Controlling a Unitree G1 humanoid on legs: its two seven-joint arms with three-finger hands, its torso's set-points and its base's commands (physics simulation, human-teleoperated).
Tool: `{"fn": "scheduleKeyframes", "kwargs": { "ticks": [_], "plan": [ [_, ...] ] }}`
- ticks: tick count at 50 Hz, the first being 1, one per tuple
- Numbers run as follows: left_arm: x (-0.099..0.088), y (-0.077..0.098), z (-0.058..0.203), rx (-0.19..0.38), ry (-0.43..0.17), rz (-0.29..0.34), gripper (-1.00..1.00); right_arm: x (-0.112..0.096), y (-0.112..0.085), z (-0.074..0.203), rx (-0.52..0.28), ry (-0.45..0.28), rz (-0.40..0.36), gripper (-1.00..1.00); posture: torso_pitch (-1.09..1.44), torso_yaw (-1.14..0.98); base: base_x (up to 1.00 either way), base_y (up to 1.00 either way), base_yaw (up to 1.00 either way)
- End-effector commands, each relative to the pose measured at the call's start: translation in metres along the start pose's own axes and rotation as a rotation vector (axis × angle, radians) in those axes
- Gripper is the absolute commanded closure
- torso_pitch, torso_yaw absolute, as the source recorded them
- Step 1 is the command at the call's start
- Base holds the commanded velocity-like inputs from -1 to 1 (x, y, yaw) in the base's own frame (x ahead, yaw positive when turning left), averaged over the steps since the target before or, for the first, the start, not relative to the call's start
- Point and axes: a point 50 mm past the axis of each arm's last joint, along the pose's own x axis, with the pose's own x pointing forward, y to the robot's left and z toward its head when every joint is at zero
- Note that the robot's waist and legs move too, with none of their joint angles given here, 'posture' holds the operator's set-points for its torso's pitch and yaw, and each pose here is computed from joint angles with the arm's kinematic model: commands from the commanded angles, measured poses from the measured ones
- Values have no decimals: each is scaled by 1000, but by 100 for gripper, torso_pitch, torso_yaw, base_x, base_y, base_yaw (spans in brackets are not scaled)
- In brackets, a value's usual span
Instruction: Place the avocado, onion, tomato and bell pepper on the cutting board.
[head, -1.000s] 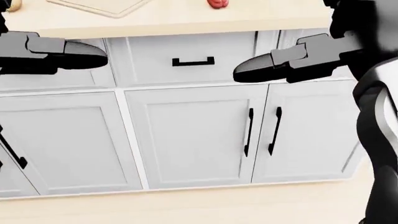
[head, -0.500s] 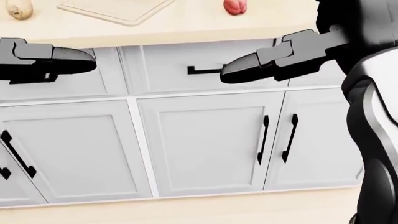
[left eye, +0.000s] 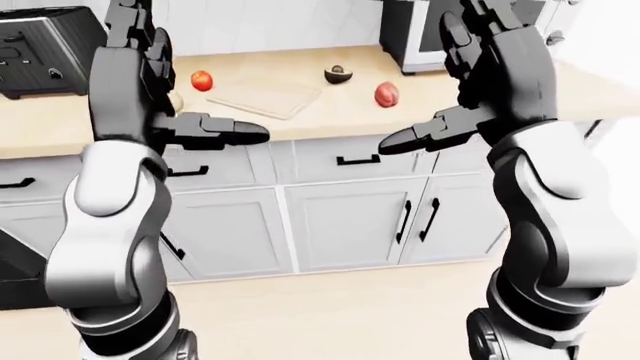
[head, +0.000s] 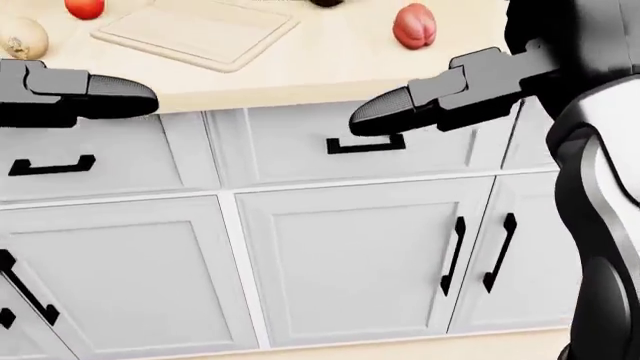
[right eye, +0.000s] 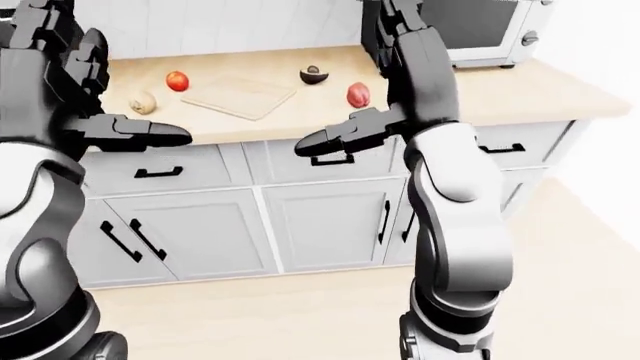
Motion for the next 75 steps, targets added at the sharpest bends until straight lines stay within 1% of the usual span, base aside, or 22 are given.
{"fn": "scheduleKeyframes", "kwargs": {
  "ticks": [1, 5, 19, 25, 31, 33, 34, 37, 40, 51, 57, 61, 64, 75],
  "plan": [
    [0, 6, 10, 12, -55, 32, -100, 0, -1, 12, -9, -59, -5, -100, 0, 0, 42, 25, 0],
    [-1, 9, 13, 20, -60, 40, -100, 1, -2, 14, -10, -60, -7, -100, 0, 0, 39, 25, 0],
    [-2, 8, 12, 21, -65, 39, -100, 1, 2, 12, -3, -63, 6, -100, 0, 0, 39, 24, 0],
    [-2, 9, 13, 24, -68, 44, -100, -1, 1, 16, -5, -71, 8, -100, 0, 0, 33, 25, 0],
    [-1, 10, 16, 27, -72, 46, -100, 1, -1, 17, -20, -79, 0, -100, 0, 0, 2, 24, 0],
    [-2, 11, 16, 29, -73, 49, -100, 0, 0, 15, -29, -68, 9, -100, 0, 0, 0, 10, 0],
    [-2, 11, 16, 27, -73, 50, -100, 0, -1, 18, -7, -89, -1, -100, 0, 0, 0, 0, 0],
    [-3, 13, 17, 30, -75, 53, -100, -1, -3, 19, -16, -83, -11, -100, 0, 0, 0, 0, 0],
    [-3, 12, 17, 29, -75, 50, -100, -1, -2, 19, -30, -80, -6, -100, 0, 0, 0, 0, 0],
    [-2, 10, 15, 31, -71, 46, -100, -2, 0, 20, -31, -89, 13, -100, 0, 0, 2, 25, 0],
    [0, 10, 18, 34, -77, 46, -100, 1, -1, 21, -24, -96, 5, -100, 0, 0, 4, 24, 0],
    [-1, 11, 18, 33, -78, 48, -100, 1, 0, 19, -41, -88, 2, -100, 0, 0, 0, 0, 0],
    [-2, 13, 18, 35, -77, 51, -100, 1, 1, 22, -35, -104, 7, -100, 0, 0, 0, 0, 0],
    [-2, 11, 17, 38, -76, 49, -100, -1, -1, 19, -45, -95, 0, -100, 0, 0, 0, 0, 37]
  ]
}}
